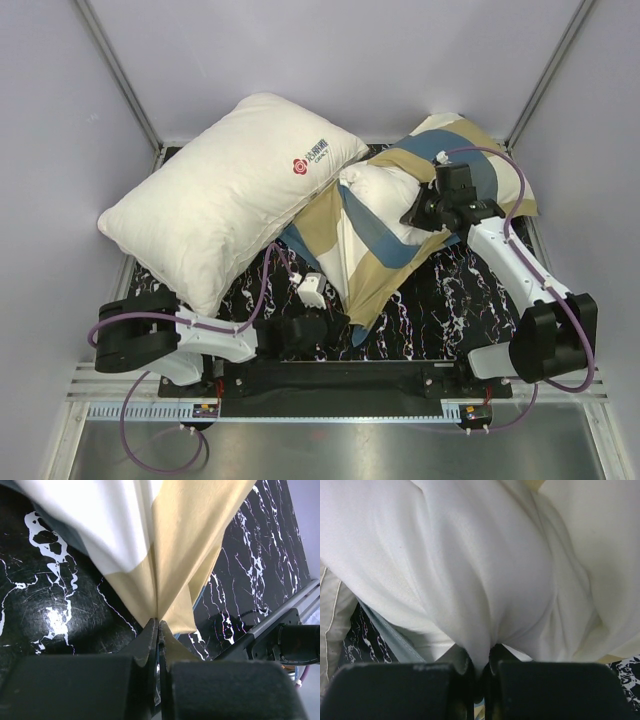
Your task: Remove the pillowcase from the pillow
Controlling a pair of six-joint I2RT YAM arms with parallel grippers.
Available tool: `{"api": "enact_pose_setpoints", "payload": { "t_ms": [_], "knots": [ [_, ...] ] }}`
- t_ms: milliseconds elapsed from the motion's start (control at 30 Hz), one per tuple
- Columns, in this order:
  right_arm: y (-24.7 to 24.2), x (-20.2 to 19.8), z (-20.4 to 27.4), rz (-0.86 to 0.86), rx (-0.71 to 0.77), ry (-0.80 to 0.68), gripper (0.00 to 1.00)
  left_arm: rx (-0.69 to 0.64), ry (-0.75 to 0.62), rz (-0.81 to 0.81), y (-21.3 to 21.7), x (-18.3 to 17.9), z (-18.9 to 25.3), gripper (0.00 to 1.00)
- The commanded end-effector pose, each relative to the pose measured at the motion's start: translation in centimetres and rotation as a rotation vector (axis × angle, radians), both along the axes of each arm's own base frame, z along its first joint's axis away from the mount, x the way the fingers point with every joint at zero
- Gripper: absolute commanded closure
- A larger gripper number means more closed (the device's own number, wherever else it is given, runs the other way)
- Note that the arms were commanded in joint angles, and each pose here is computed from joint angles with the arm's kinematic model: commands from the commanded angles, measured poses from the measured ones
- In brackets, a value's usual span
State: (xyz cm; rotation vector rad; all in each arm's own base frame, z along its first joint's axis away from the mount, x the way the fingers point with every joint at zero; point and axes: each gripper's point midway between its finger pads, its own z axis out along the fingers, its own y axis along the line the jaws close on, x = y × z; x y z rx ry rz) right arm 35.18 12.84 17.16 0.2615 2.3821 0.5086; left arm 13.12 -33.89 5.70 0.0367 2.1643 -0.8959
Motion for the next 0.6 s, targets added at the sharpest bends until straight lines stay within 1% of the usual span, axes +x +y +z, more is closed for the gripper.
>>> {"api": "enact_pose_setpoints", "payload": {
  "t_ms": [0, 67, 133, 300, 333, 367, 400, 433, 467, 500, 533, 567],
  "knots": [
    [-5.6, 7.1, 11.2, -0.223, -0.078, -0.435, 1.00, 0.334, 0.068, -0.071, 5.6, -2.8, -6.9, 1.00],
    [-5.6, 6.7, 11.5, -0.221, -0.071, -0.445, 1.00, 0.343, 0.034, -0.084, 4.5, -2.3, -5.9, 1.00],
    [-5.5, 6.3, 11.6, -0.215, -0.063, -0.445, 1.00, 0.392, 0.006, -0.078, 4.5, -1.6, -5.8, 1.00],
    [-4.4, 3.8, 12.3, -0.183, 0.024, -0.464, 1.00, 0.345, -0.022, -0.064, 3.3, 0.1, -3.5, 1.00],
    [-3.9, 3.2, 11.2, -0.165, 0.037, -0.443, 1.00, 0.351, -0.051, -0.067, 3.1, 0.5, -2.5, 1.00],
    [-3.7, 2.4, 11.4, -0.158, 0.055, -0.455, 1.00, 0.309, -0.088, -0.064, 1.7, 1.1, 0.2, 1.00],
    [-3.2, 2.1, 11.4, -0.152, 0.076, -0.462, 1.00, 0.327, -0.115, -0.056, 1.8, 1.5, 1.3, 0.98],
    [-2.5, 1.5, 10.0, -0.132, 0.077, -0.440, 1.00, 0.335, -0.157, -0.072, 1.3, 1.9, 2.8, 0.75],
    [-2.0, 1.0, 9.9, -0.123, 0.081, -0.446, 1.00, 0.272, -0.196, -0.066, -0.4, 2.5, 6.4, 0.61],
    [-1.5, 0.7, 9.5, -0.117, 0.084, -0.442, 1.00, 0.287, -0.213, -0.065, -0.4, 2.8, 7.6, 0.46],
    [-0.6, 0.3, 8.5, -0.105, 0.071, -0.425, 1.00, 0.242, -0.250, -0.063, -1.6, 3.4, 11.0, 0.35],
    [-0.2, 0.1, 8.2, -0.097, 0.069, -0.423, 1.00, 0.230, -0.258, -0.059, -1.8, 3.6, 12.4, 0.19]
  ]
}}
